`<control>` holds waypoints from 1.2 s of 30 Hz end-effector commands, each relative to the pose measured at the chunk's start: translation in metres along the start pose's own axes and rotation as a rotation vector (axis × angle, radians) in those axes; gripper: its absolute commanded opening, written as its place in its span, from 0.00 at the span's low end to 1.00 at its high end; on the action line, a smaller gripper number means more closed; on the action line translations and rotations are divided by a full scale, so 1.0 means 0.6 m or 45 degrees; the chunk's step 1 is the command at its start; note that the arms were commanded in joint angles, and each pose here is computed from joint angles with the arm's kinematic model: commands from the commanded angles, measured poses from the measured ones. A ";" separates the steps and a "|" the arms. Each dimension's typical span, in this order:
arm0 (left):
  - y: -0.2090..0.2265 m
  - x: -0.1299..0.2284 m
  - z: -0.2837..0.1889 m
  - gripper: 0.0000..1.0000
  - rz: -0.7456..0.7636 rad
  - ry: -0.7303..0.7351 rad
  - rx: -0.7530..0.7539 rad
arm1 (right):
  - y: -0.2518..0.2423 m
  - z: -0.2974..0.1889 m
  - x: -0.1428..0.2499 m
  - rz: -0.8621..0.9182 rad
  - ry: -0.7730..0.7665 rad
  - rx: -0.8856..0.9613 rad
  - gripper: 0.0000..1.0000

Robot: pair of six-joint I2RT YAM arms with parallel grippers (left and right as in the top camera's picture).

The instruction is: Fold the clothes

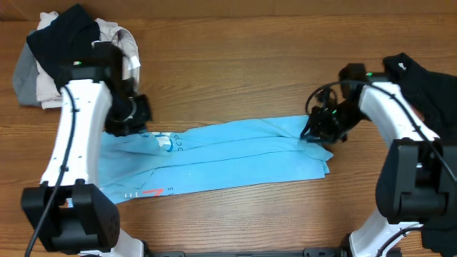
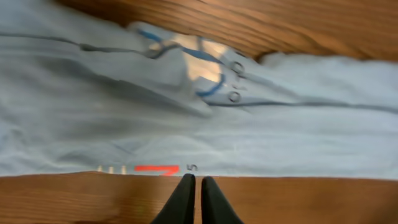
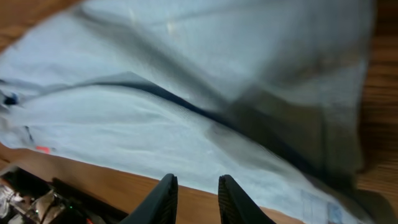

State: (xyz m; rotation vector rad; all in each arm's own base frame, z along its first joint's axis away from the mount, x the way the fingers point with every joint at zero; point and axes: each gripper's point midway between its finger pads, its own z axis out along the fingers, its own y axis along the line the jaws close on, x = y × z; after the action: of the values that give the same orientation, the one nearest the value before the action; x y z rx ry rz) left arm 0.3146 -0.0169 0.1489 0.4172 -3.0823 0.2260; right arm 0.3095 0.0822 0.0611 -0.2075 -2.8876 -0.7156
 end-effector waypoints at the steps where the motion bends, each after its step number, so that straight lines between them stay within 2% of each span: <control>1: -0.035 0.015 0.007 0.14 0.114 0.025 0.022 | 0.012 0.025 0.004 0.003 -0.006 0.010 0.23; 4: -0.050 0.022 0.010 0.21 0.159 0.030 0.009 | 0.011 0.038 -0.006 0.030 -0.048 0.064 0.19; 13: -0.052 0.025 0.013 0.26 0.183 0.030 -0.021 | 0.018 0.039 -0.056 -0.010 -0.210 0.107 0.18; 18: -0.048 0.023 0.013 0.27 0.183 0.024 -0.037 | 0.011 0.039 -0.058 -0.008 -0.218 0.140 0.17; 20: -0.049 0.023 0.014 0.27 0.183 0.025 -0.037 | 0.011 0.039 -0.057 -0.008 -0.215 0.142 0.05; 21: -0.049 0.024 0.014 0.27 0.182 0.025 -0.036 | 0.010 0.040 -0.057 -0.009 -0.215 0.148 0.04; 36: -0.050 0.022 0.014 0.29 0.181 0.020 -0.036 | -0.018 0.065 -0.038 0.071 -0.188 0.204 0.04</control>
State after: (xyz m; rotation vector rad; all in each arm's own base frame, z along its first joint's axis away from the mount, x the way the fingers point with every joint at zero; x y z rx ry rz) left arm 0.3108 -0.0506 0.1477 0.2186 -3.0985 0.2047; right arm 0.3295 0.0891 0.0195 -0.3214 -3.0509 -0.4919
